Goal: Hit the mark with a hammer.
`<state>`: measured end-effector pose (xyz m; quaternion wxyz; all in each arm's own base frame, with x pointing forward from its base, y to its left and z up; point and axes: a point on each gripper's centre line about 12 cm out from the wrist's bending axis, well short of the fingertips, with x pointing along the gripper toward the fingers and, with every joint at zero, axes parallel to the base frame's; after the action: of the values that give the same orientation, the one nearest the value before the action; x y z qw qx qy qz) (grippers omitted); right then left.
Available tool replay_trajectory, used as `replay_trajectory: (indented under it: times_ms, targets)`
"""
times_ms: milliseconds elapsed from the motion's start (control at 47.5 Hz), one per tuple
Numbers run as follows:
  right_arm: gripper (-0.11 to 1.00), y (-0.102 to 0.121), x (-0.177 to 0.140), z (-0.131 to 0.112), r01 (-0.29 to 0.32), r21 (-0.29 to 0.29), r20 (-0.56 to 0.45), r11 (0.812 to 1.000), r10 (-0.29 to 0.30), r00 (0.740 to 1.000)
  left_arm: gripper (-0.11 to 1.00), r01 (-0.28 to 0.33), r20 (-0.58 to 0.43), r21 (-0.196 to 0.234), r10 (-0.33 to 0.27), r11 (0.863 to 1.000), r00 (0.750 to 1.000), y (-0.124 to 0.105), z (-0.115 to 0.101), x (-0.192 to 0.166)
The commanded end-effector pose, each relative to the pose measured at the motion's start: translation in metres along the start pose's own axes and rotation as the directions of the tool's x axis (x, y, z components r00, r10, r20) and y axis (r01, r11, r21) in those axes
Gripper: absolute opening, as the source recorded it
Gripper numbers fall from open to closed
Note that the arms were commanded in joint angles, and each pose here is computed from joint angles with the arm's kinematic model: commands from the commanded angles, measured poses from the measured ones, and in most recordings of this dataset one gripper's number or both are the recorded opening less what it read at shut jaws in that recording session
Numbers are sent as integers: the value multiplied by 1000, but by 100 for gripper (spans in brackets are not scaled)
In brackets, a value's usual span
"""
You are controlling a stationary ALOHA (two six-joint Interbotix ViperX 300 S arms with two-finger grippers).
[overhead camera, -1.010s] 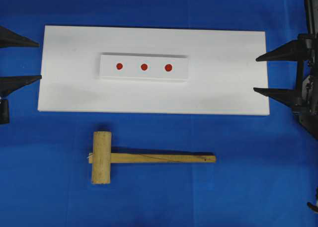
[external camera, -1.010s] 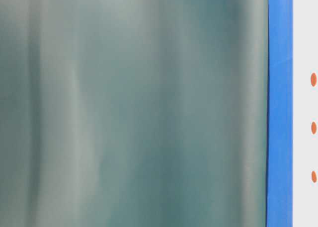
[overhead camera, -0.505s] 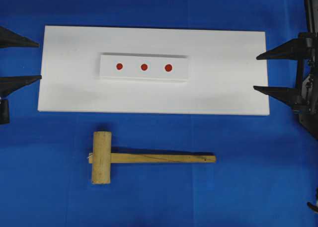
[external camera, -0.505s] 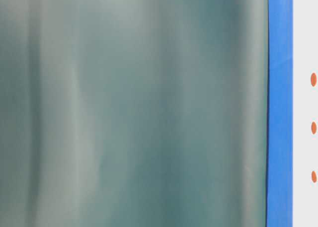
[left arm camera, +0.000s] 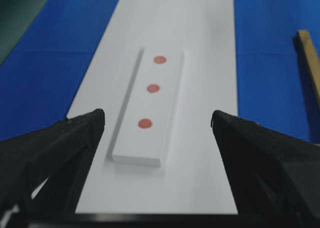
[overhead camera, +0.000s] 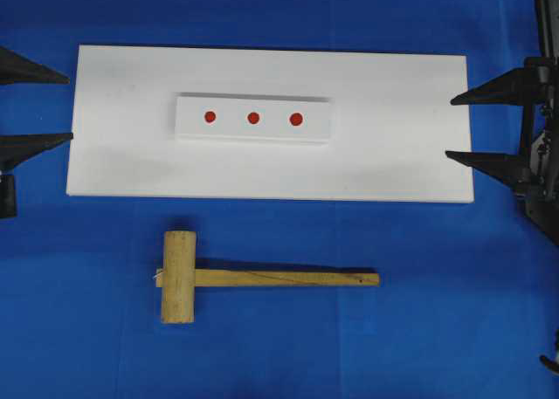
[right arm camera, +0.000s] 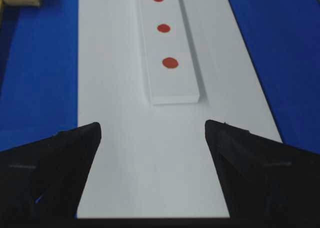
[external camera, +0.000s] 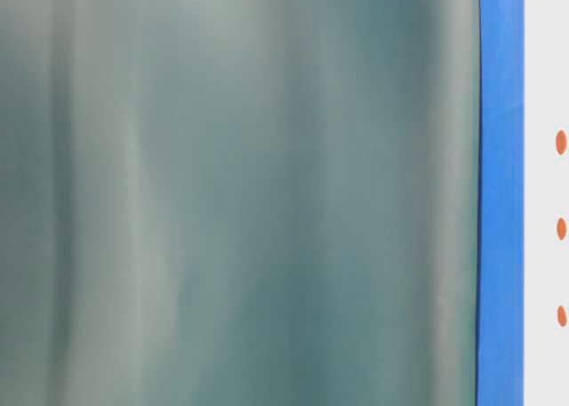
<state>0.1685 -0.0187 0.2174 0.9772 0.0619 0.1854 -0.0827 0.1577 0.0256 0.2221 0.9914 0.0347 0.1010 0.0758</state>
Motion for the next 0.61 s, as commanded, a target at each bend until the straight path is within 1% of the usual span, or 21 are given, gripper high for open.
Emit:
replay_trajectory:
  times_ms: [0,231,400,589]
  targets:
    - [81,1,1,4,-3,4,9,1000,3,1000,86,-1,8,2,1,1000,1000,0,4,1]
    - [81,0,0,5,-1,5,11,1000,1,1000,86,1,8,0,-1,1000,1000,0,4,1]
    - [81,0,0,5,2,6,10,1000,-2,1000,82,0,3,0,0,1000,1000,0,3,1]
    - [81,-1,0,5,4,9,10,1000,-4,1000,82,1,3,0,-1,1000,1000,0,3,1]
